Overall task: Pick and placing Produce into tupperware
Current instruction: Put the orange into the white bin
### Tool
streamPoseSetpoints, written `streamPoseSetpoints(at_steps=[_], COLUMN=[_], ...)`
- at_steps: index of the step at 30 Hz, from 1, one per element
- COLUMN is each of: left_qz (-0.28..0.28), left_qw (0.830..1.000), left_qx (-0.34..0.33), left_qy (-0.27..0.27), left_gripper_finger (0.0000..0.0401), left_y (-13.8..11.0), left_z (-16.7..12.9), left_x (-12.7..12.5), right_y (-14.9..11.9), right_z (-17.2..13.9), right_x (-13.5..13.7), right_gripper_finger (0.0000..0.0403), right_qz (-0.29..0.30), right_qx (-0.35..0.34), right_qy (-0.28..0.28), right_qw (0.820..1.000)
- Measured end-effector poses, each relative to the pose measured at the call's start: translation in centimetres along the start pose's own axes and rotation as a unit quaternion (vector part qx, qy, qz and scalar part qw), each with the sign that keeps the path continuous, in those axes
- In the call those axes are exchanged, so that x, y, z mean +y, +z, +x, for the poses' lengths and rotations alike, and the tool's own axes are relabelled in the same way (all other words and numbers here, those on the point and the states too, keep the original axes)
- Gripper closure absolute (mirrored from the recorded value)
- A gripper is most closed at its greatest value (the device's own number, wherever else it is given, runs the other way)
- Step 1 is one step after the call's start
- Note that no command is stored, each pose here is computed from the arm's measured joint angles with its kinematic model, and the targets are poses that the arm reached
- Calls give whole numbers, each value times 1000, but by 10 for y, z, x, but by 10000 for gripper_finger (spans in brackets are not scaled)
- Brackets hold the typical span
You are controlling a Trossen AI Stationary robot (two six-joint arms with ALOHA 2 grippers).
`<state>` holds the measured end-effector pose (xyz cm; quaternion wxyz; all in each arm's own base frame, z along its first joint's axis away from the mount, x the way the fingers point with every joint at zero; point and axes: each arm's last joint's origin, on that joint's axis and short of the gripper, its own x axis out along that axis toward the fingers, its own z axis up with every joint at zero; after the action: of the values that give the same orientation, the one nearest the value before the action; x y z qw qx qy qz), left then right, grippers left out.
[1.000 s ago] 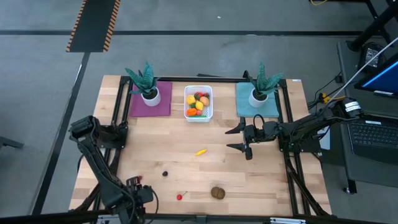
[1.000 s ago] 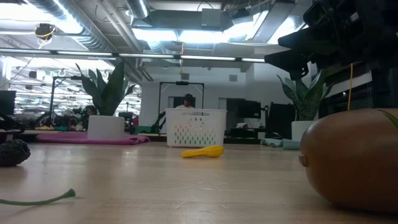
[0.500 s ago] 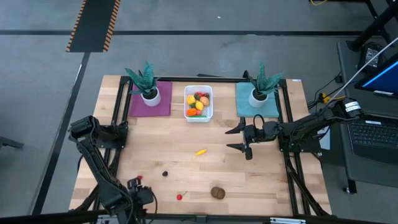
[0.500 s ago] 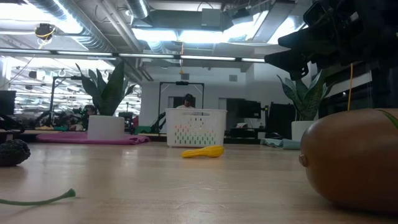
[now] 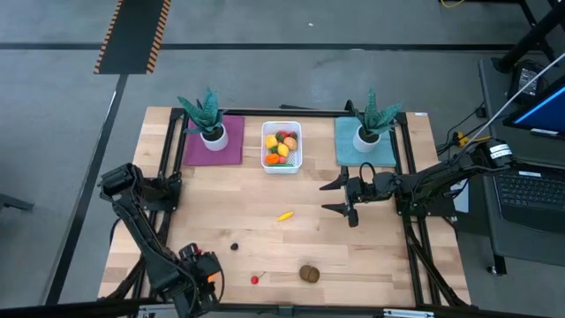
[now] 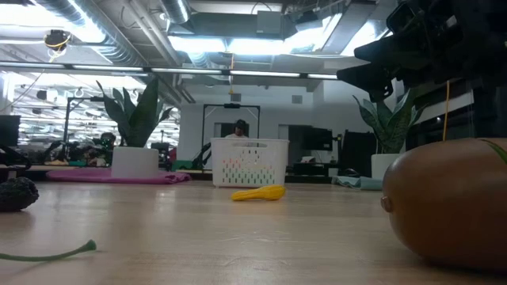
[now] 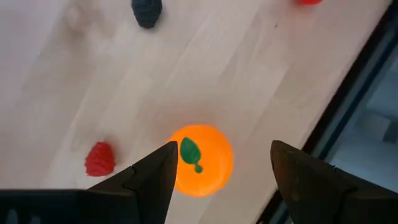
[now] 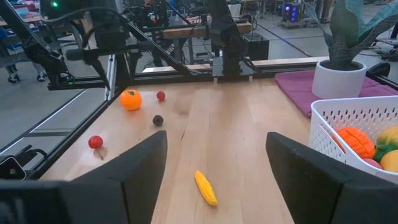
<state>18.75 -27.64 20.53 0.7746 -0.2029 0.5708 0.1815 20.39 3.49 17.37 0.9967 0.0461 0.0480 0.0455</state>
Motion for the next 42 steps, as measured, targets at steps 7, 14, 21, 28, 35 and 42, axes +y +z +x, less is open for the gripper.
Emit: streamPoseSetpoints(at_steps=[7, 14, 21, 28, 35, 42], left_qz=[-14, -19, -21, -21, -21, -17], left_qw=[998, 998, 998, 996, 996, 996], left_qx=[54, 56, 62, 88, 90, 90], left_qy=[20, 9, 0, -1, -1, -2], left_gripper_finger=[154, 154, 154, 154, 154, 154], left_y=[3, 3, -1, -2, -3, -3], left_z=[15, 21, 30, 32, 32, 32], left_x=[9, 9, 13, 13, 13, 13], right_y=[0, 0, 0, 0, 0, 0], right_z=[0, 0, 0, 0, 0, 0], right_x=[0, 0, 0, 0, 0, 0], right_gripper_finger=[128, 128, 128, 128, 128, 128], right_qz=[0, 0, 1, 11, 11, 11], right_qx=[0, 0, 0, 0, 0, 0], right_qy=[0, 0, 0, 0, 0, 0], right_qw=[1000, 1000, 1000, 1000, 1000, 1000])
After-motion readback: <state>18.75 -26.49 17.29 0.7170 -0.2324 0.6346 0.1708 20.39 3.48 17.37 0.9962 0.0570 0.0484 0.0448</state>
